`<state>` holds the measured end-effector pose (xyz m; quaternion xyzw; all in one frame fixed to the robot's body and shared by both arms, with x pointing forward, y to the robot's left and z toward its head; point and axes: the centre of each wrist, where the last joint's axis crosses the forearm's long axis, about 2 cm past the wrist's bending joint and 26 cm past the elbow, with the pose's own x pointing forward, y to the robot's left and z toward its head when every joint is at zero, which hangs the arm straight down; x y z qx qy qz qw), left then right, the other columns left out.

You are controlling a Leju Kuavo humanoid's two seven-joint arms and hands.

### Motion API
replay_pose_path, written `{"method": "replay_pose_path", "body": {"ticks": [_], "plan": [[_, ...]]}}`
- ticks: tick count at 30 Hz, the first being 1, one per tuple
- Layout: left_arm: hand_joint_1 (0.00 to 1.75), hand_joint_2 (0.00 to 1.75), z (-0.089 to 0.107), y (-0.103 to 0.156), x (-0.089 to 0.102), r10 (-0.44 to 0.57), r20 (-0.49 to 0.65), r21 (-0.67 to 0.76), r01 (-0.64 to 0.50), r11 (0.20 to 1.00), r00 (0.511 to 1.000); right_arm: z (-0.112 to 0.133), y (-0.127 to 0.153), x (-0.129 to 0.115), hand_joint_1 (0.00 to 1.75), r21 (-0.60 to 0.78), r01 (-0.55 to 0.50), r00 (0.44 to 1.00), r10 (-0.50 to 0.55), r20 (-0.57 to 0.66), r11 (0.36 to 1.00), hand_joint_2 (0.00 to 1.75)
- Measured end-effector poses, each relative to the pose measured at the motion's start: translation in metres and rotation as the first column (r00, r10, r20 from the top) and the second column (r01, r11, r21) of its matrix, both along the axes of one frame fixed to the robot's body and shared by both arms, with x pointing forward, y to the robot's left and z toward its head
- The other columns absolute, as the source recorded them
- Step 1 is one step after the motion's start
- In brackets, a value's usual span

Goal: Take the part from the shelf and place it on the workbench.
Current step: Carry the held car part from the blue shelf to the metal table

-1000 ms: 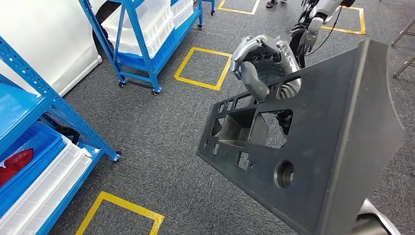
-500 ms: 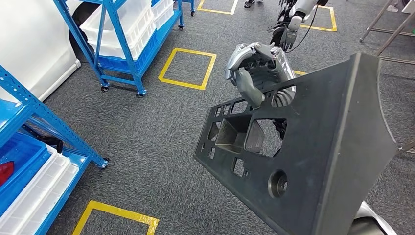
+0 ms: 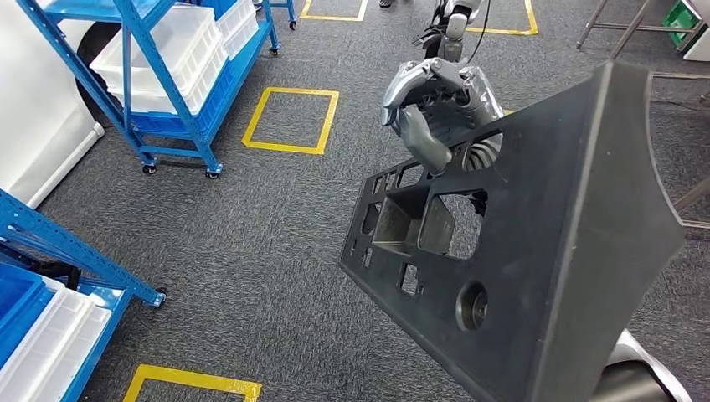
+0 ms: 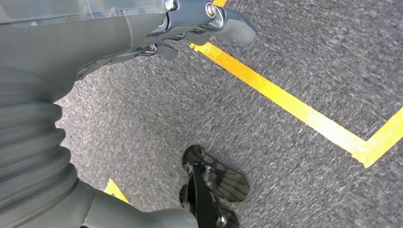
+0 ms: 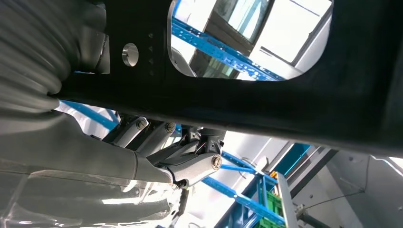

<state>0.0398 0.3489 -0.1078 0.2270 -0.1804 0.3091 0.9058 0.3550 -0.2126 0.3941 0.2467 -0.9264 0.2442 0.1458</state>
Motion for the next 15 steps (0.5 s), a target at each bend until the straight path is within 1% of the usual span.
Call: {"method": "replay_pose_path", "body": {"ticks": [15], "plan": [[0.0,1.75,0.0007,0.0057,-0.0001,-0.007,0.008,0.024,0.007,1.0,1.0,-0.0039,0.0002,0.0008,1.75,0.006,-0.015,1.0,0.015,-0.003,1.0,1.75]]}}
